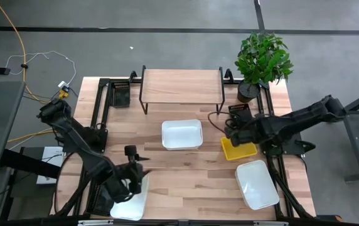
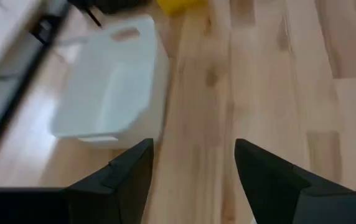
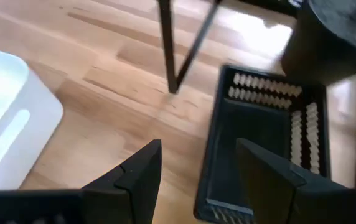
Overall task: Stack baskets on shelf by color
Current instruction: Stack the top left black bin on top of the bottom left black bin
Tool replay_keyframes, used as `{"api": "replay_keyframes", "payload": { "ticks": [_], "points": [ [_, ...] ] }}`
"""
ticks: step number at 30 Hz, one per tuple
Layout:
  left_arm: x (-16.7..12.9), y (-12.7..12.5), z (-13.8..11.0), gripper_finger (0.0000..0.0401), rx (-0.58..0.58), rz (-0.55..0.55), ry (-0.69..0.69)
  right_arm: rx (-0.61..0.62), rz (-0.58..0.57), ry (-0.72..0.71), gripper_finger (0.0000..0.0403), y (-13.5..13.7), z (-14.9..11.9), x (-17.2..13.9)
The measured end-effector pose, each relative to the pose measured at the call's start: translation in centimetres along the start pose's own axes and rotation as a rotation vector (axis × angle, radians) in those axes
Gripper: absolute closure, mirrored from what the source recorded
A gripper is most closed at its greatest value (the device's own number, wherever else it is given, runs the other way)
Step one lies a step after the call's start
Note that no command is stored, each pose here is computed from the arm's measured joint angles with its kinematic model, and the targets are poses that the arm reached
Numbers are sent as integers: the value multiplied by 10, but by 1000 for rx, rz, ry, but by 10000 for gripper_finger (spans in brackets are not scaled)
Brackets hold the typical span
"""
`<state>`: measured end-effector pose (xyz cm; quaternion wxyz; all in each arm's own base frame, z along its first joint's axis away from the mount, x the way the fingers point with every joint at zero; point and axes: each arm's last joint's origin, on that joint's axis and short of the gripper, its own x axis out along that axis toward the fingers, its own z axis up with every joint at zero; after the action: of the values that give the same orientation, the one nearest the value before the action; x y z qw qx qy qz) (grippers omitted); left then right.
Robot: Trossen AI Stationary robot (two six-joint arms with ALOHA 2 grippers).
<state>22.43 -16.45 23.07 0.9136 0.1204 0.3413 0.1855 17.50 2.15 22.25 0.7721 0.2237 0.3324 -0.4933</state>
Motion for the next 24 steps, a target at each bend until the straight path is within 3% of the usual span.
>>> {"api": "replay_keyframes", "payload": {
  "ticks": [6, 10, 14, 21, 24],
  "points": [
    [-25, 12, 4, 188, -2, 22, -100, -59, -16, -67, 210, 1, 6, 3],
    [-27, 43, 18, 188, -127, 46, -114, -56, -21, -91, 210, 1, 7, 3],
    [-13, 84, 20, 188, -258, 59, 40, -67, 5, -70, 210, 3, 6, 2],
    [14, 151, 0, 188, -464, 196, 445, -107, 41, -56, 210, 6, 1, -2],
    [24, 173, -8, 188, -498, 237, 580, -114, 44, -64, 210, 6, 0, -3]
  ]
}}
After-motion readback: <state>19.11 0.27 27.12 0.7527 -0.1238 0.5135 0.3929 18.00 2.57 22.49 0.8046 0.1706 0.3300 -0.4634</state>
